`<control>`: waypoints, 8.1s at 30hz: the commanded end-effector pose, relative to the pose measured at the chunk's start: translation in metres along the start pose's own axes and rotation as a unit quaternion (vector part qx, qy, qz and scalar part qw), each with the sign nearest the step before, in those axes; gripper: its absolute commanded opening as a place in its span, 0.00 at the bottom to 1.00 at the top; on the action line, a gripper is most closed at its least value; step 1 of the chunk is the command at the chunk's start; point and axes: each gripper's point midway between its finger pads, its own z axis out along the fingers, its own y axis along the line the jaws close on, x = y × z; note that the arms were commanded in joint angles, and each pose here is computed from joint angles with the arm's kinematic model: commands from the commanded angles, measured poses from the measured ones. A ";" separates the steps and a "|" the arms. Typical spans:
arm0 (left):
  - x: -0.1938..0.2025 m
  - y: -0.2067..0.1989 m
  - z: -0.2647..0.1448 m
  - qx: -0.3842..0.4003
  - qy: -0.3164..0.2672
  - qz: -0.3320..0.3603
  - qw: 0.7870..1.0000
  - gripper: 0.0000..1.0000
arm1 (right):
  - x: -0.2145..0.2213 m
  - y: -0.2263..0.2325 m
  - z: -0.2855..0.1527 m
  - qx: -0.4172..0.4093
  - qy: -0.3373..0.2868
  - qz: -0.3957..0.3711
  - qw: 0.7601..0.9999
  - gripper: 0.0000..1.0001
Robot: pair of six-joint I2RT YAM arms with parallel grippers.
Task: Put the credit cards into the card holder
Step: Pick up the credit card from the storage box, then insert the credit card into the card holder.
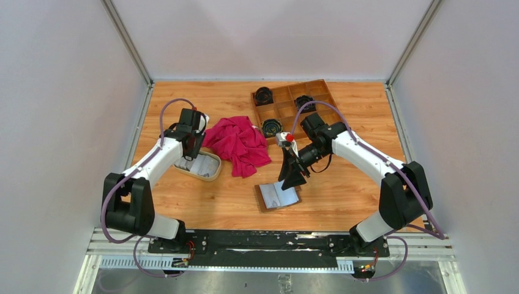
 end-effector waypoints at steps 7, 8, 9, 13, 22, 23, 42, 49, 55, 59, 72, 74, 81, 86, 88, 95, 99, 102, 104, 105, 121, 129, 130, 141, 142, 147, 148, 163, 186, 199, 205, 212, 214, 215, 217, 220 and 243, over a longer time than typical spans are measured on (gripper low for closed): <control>-0.002 -0.005 0.005 0.015 0.011 0.000 1.000 0.16 | -0.009 0.006 0.001 -0.011 -0.005 -0.014 1.000 0.47; -0.002 -0.006 0.006 0.017 0.013 0.000 1.000 0.11 | -0.009 0.006 0.001 -0.011 -0.004 -0.014 1.000 0.47; -0.001 -0.007 0.006 0.019 0.014 0.000 1.000 0.06 | -0.009 0.006 0.001 -0.011 -0.004 -0.014 1.000 0.47; -0.001 -0.008 0.006 0.022 0.020 -0.001 1.000 0.00 | -0.009 0.006 0.001 -0.010 -0.004 -0.016 1.000 0.47; -0.007 -0.015 -0.003 0.050 -0.002 -0.010 0.999 0.00 | -0.009 0.006 0.000 -0.009 -0.004 -0.016 1.000 0.47; -0.008 -0.016 -0.005 0.053 -0.006 -0.011 0.999 0.00 | -0.009 0.006 0.000 -0.009 -0.004 -0.016 1.000 0.47; -0.018 -0.017 -0.034 0.080 -0.042 -0.026 0.996 0.00 | -0.008 0.004 0.002 -0.012 -0.004 -0.012 1.000 0.47; -0.027 -0.025 -0.050 0.117 -0.061 -0.037 0.991 0.00 | -0.018 -0.004 0.003 -0.013 -0.003 -0.032 0.999 0.47; -0.032 -0.028 -0.062 0.132 -0.076 -0.045 0.987 0.00 | -0.030 -0.017 0.002 -0.003 0.001 -0.056 0.998 0.47; -0.036 -0.033 -0.068 0.151 -0.085 -0.056 0.983 0.00 | -0.037 -0.020 0.003 -0.005 -0.005 -0.085 0.996 0.47; -0.051 -0.056 -0.097 0.232 -0.124 -0.075 0.962 0.00 | -0.105 -0.068 0.025 -0.032 -0.054 -0.225 0.972 0.61; -0.050 -0.057 -0.098 0.235 -0.127 -0.074 0.961 0.00 | -0.111 -0.088 0.033 -0.037 -0.058 -0.206 0.976 0.63; -0.048 -0.058 -0.098 0.237 -0.127 -0.067 0.961 0.00 | -0.125 -0.148 0.071 -0.017 -0.062 -0.153 0.986 0.66; -0.047 -0.058 -0.099 0.238 -0.129 -0.062 0.961 0.00 | -0.139 -0.176 0.094 -0.020 -0.079 -0.143 0.986 0.66; -0.047 -0.058 -0.099 0.239 -0.130 -0.060 0.960 0.00 | -0.144 -0.186 0.102 -0.023 -0.086 -0.139 0.986 0.66; -0.046 -0.060 -0.100 0.245 -0.130 -0.058 0.959 0.00 | -0.158 -0.207 0.128 -0.038 -0.110 -0.138 0.984 0.66; -0.046 -0.062 -0.101 0.249 -0.130 -0.058 0.958 0.00 | -0.159 -0.213 0.137 -0.044 -0.118 -0.136 0.983 0.66; -0.048 -0.062 -0.101 0.252 -0.132 -0.057 0.957 0.00 | -0.160 -0.213 0.144 -0.060 -0.128 -0.136 0.981 0.64; -0.047 -0.063 -0.100 0.253 -0.129 -0.057 0.957 0.00 | -0.161 -0.209 0.148 -0.077 -0.134 -0.134 0.979 0.61; -0.048 -0.063 -0.099 0.253 -0.129 -0.057 0.957 0.00 | -0.161 -0.207 0.149 -0.087 -0.137 -0.132 0.978 0.59; -0.049 -0.060 -0.099 0.247 -0.131 -0.056 0.959 0.00 | -0.151 -0.182 0.159 -0.162 -0.137 -0.128 0.969 0.01; -0.049 -0.053 -0.100 0.227 -0.133 -0.063 0.963 0.09 | -0.152 -0.184 0.152 -0.157 -0.138 -0.127 0.970 0.00; -0.049 -0.050 -0.102 0.221 -0.136 -0.067 0.963 0.19 | -0.151 -0.186 0.148 -0.154 -0.139 -0.121 0.971 0.00; -0.055 -0.042 -0.173 0.241 -0.265 -0.088 0.929 0.75 | -0.147 -0.160 0.078 -0.075 -0.166 -0.081 0.980 0.00; -0.056 -0.045 -0.181 0.254 -0.279 -0.097 0.921 0.78 | -0.146 -0.153 0.071 -0.066 -0.168 -0.075 0.981 0.00; -0.065 -0.059 -0.211 0.312 -0.352 -0.163 0.867 1.00 | -0.142 -0.120 0.025 0.033 -0.139 -0.081 0.986 0.00; -0.067 -0.063 -0.216 0.330 -0.364 -0.179 0.853 1.00 | -0.135 -0.109 0.019 0.049 -0.117 -0.073 0.989 0.00; -0.051 -0.198 -0.245 0.534 -0.375 -0.146 0.744 0.99 | -0.032 -0.019 -0.088 0.198 -0.203 0.089 0.955 0.00; -0.035 -0.294 -0.216 0.569 -0.337 0.031 0.750 1.00 | -0.013 0.000 -0.064 0.074 -0.189 0.113 0.973 0.00; -0.027 -0.311 -0.224 0.647 -0.289 0.083 0.701 0.93 | -0.004 0.001 -0.043 0.058 -0.147 0.112 0.981 0.00; -0.022 -0.322 -0.232 0.683 -0.263 0.108 0.673 0.78 | 0.000 0.001 -0.038 0.057 -0.129 0.108 0.984 0.00; -0.017 -0.338 -0.225 0.698 -0.225 0.109 0.671 0.60 | 0.001 0.001 -0.034 0.051 -0.119 0.108 0.986 0.00; -0.016 -0.344 -0.224 0.704 -0.212 0.110 0.669 0.48 | 0.002 0.001 -0.033 0.051 -0.117 0.108 0.986 0.00; -0.017 -0.346 -0.224 0.706 -0.206 0.107 0.669 0.41 | 0.002 0.001 -0.033 0.051 -0.116 0.108 0.986 0.00; -0.017 -0.349 -0.221 0.710 -0.194 0.104 0.669 0.25 | 0.002 0.001 -0.033 0.051 -0.116 0.108 0.986 0.00; -0.017 -0.351 -0.223 0.716 -0.180 0.096 0.668 0.00 | 0.003 0.000 -0.033 0.055 -0.111 0.107 0.986 0.02; -0.046 -0.296 -0.265 0.710 -0.290 -0.197 0.611 0.00 | -0.023 0.005 -0.052 0.026 -0.174 0.170 0.970 0.68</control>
